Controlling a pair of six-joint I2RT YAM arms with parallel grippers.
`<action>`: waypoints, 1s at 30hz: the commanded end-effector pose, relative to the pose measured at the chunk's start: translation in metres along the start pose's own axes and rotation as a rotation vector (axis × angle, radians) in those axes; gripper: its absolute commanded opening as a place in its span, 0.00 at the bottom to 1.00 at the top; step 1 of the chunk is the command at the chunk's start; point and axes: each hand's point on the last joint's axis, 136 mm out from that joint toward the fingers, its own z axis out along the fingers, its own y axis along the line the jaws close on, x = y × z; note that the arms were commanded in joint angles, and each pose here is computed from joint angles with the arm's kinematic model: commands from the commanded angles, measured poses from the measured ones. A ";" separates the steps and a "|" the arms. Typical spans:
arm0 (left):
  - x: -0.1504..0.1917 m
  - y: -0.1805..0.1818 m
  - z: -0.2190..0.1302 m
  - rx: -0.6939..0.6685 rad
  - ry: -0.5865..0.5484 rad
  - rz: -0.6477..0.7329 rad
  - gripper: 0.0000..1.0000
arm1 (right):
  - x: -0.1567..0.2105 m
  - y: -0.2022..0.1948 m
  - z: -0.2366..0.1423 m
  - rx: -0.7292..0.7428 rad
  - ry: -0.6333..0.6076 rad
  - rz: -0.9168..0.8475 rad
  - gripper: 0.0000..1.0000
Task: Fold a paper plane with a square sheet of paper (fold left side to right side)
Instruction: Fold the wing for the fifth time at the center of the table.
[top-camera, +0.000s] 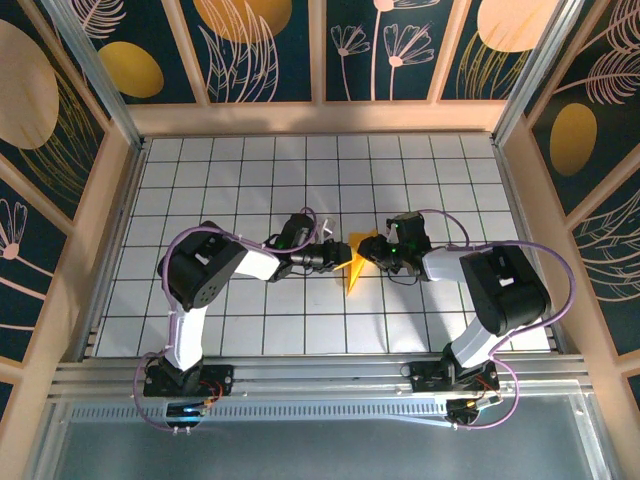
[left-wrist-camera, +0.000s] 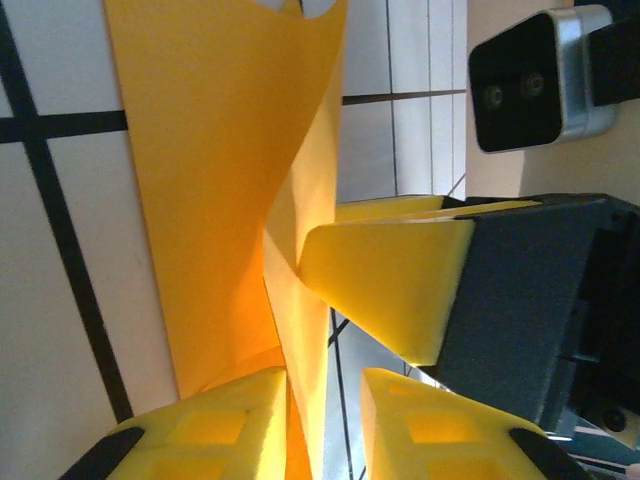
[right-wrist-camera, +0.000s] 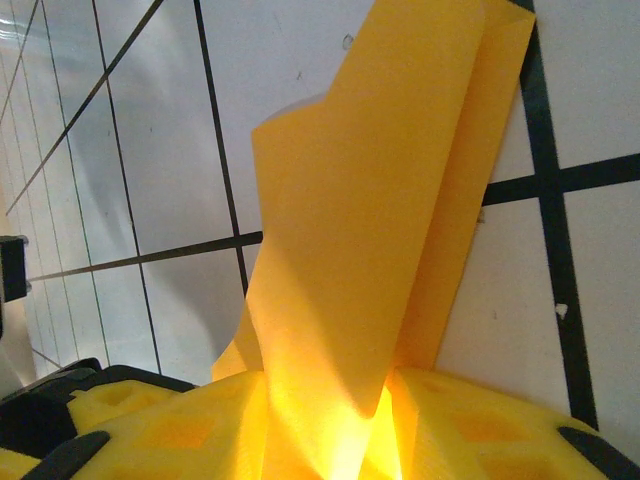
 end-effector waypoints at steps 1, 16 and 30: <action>0.000 0.010 0.005 -0.033 0.016 0.010 0.23 | 0.005 -0.012 0.008 0.054 0.016 -0.015 0.38; -0.001 0.021 0.009 -0.076 0.020 0.015 0.03 | 0.007 -0.014 0.009 0.066 0.023 -0.018 0.38; -0.001 0.035 0.012 -0.117 0.020 0.017 0.01 | 0.007 -0.012 0.008 0.064 0.025 -0.026 0.38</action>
